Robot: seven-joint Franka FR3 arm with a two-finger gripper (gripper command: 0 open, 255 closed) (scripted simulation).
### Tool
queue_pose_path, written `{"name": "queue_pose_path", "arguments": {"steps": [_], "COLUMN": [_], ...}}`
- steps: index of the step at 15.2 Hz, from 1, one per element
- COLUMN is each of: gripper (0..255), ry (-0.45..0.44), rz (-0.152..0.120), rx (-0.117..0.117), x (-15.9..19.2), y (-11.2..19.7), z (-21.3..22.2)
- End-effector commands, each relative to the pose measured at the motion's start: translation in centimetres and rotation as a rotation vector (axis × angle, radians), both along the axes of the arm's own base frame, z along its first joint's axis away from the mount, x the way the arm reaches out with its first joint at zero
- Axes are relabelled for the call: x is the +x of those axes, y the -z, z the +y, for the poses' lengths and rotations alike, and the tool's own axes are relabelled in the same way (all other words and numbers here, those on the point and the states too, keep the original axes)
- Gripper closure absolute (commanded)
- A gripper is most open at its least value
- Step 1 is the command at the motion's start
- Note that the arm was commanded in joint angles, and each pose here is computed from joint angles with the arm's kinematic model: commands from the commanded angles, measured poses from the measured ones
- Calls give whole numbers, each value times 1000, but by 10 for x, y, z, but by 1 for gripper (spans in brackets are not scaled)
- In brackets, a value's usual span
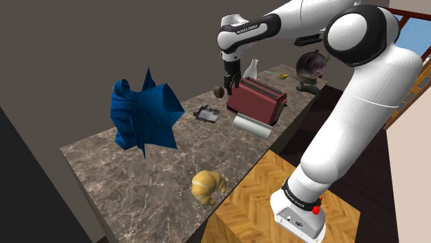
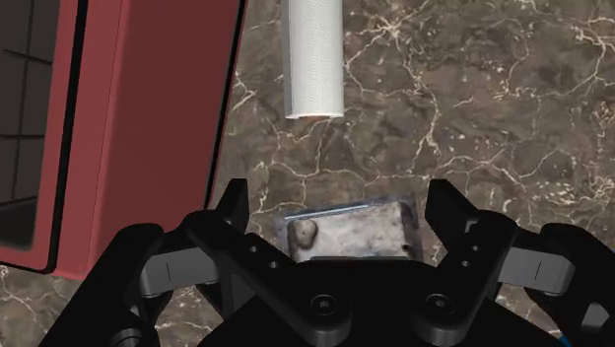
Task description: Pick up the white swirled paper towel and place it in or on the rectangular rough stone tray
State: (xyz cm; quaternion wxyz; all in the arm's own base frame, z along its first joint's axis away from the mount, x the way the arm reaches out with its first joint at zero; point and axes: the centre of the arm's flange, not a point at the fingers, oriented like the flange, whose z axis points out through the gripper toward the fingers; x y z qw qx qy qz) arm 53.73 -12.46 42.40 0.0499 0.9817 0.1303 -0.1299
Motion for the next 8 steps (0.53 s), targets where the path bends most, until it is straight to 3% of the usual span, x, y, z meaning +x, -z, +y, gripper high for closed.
{"name": "queue_pose_path", "arguments": {"steps": [1,8], "gripper": [0,0], "ry": [-29,-125], "rz": [37,163], "rx": [-11,-49], "x": [-10,-49], "y": [23,99], "z": [-4,-23]}}
